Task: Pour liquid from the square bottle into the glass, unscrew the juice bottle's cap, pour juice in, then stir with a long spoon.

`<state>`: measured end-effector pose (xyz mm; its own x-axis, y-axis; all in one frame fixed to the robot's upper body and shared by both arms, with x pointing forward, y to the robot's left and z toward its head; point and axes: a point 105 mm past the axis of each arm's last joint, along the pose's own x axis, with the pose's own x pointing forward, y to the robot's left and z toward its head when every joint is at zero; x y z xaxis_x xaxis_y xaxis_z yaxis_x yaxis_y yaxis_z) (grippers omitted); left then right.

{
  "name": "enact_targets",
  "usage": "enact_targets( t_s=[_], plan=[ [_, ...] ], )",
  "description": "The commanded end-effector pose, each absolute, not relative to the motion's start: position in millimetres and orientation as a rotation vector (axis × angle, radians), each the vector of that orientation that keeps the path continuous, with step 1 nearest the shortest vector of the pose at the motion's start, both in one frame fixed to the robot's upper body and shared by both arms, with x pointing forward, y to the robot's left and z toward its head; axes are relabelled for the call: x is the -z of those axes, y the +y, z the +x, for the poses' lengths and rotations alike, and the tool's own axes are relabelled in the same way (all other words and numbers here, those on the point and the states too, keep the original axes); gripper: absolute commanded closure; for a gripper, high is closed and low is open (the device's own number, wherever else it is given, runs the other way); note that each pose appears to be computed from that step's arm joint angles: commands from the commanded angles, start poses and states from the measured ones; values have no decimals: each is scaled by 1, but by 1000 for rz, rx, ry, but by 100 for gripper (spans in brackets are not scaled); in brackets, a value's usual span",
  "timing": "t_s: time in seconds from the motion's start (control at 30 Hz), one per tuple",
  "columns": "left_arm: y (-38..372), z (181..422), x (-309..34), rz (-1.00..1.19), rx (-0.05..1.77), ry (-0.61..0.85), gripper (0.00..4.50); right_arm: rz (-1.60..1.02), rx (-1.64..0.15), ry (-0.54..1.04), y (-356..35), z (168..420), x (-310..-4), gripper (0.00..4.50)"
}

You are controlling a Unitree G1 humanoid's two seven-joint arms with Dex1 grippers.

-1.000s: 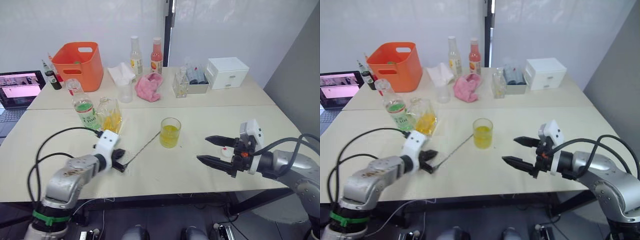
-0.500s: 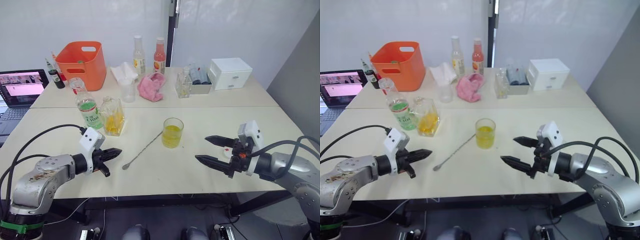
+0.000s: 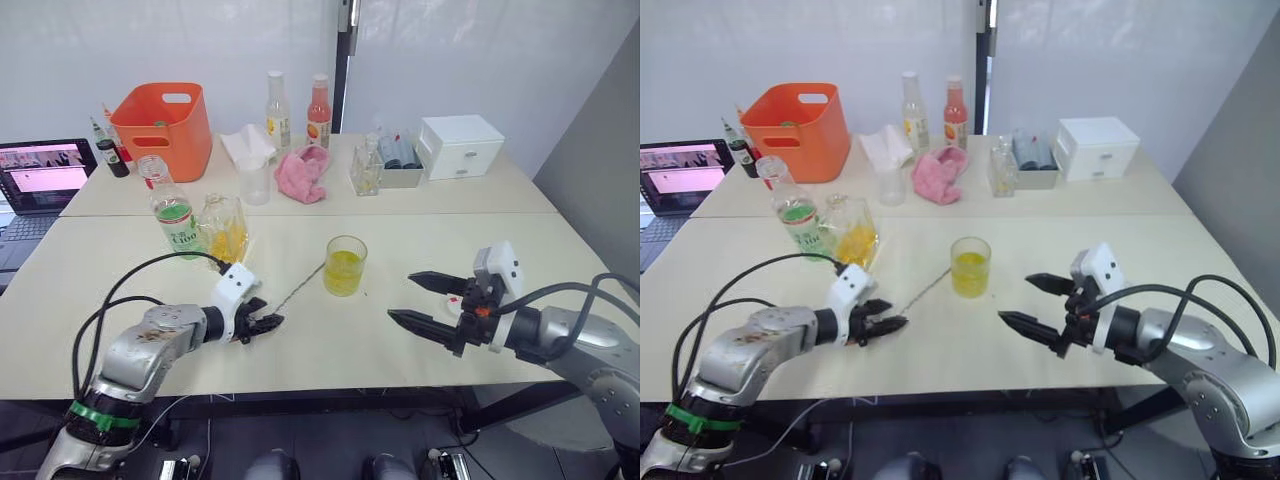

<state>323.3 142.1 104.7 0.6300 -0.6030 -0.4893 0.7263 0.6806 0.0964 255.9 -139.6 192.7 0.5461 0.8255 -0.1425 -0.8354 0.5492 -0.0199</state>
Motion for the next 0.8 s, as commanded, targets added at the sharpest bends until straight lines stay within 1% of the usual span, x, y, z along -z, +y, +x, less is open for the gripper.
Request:
enact_targets(
  t_s=[0.03,0.2,0.3,0.43,0.53,0.67,0.8],
  plan=[
    [142,321,-85,370,780,532,285,-99,-997,76,-136,251,-203,0],
    [144,320,-80,381,777,568,446,-95,-989,67,-137,251,-206,0],
    [146,323,-88,365,775,542,446,-93,-987,66,-136,251,-206,0],
    [155,338,-117,309,749,421,446,-89,-986,67,-135,251,-204,0],
    [170,338,-140,306,750,349,446,-86,-988,67,-135,252,-204,0],
    [185,329,-151,327,773,338,446,-85,-992,66,-134,254,-204,0],
    [201,310,-151,374,829,367,446,-87,-996,62,-133,257,-205,0]
  ],
)
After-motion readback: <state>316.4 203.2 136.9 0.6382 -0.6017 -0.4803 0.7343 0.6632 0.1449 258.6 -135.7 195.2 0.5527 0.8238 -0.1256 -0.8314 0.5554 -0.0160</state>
